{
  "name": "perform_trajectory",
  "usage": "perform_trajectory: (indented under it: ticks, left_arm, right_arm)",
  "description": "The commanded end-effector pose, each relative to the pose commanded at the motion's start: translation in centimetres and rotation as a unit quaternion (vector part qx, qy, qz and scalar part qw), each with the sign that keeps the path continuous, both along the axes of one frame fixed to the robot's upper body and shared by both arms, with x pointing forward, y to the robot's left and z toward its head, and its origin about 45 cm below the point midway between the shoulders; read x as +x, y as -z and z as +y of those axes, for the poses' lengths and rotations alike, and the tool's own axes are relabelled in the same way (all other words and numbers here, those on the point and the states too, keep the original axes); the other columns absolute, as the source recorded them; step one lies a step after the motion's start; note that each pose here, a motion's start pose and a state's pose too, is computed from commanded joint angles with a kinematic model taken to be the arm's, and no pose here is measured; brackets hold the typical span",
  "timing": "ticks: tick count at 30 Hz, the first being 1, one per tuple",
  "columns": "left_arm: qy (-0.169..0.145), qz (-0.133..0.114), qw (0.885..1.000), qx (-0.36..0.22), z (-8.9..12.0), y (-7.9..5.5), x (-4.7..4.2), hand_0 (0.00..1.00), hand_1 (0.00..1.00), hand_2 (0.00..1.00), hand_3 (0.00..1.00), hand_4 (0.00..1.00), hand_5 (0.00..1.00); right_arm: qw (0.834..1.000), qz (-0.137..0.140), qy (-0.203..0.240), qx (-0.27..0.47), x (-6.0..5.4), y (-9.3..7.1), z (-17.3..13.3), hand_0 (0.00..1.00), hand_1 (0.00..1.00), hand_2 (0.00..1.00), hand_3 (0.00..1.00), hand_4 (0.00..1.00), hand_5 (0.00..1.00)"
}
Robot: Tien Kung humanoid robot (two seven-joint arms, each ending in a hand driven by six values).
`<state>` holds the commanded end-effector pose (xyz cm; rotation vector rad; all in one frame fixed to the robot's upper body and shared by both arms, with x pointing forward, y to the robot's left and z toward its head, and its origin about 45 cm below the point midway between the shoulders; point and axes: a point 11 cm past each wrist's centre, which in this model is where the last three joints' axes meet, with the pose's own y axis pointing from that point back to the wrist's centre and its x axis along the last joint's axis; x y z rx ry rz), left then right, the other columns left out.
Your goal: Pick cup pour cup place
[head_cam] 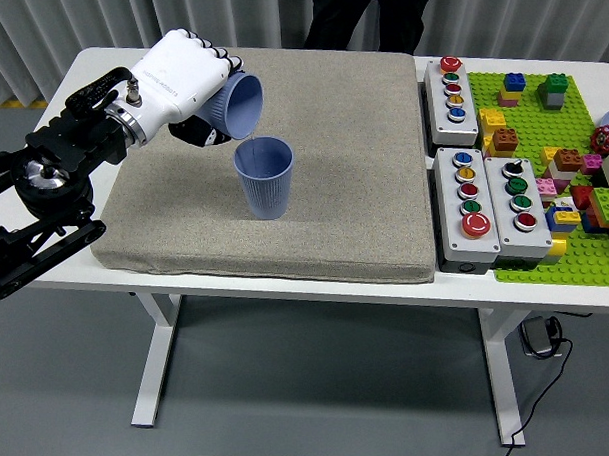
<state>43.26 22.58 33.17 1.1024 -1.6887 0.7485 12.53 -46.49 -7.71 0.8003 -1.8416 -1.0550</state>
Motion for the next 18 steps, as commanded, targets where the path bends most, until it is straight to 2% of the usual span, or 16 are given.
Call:
perform_trajectory:
  ticks: [18]
  left_arm:
    - [0.004, -0.005, 1.000, 0.008, -0.19, -0.37, 0.08, 0.493, 0.455, 0.470, 0.480, 0.775, 0.173]
  right_arm:
    - [1.000, -0.005, 0.001, -0.001, 0.42, -0.15, -0.09, 0.696, 0.632, 0.587, 0.590, 0.002, 0.220]
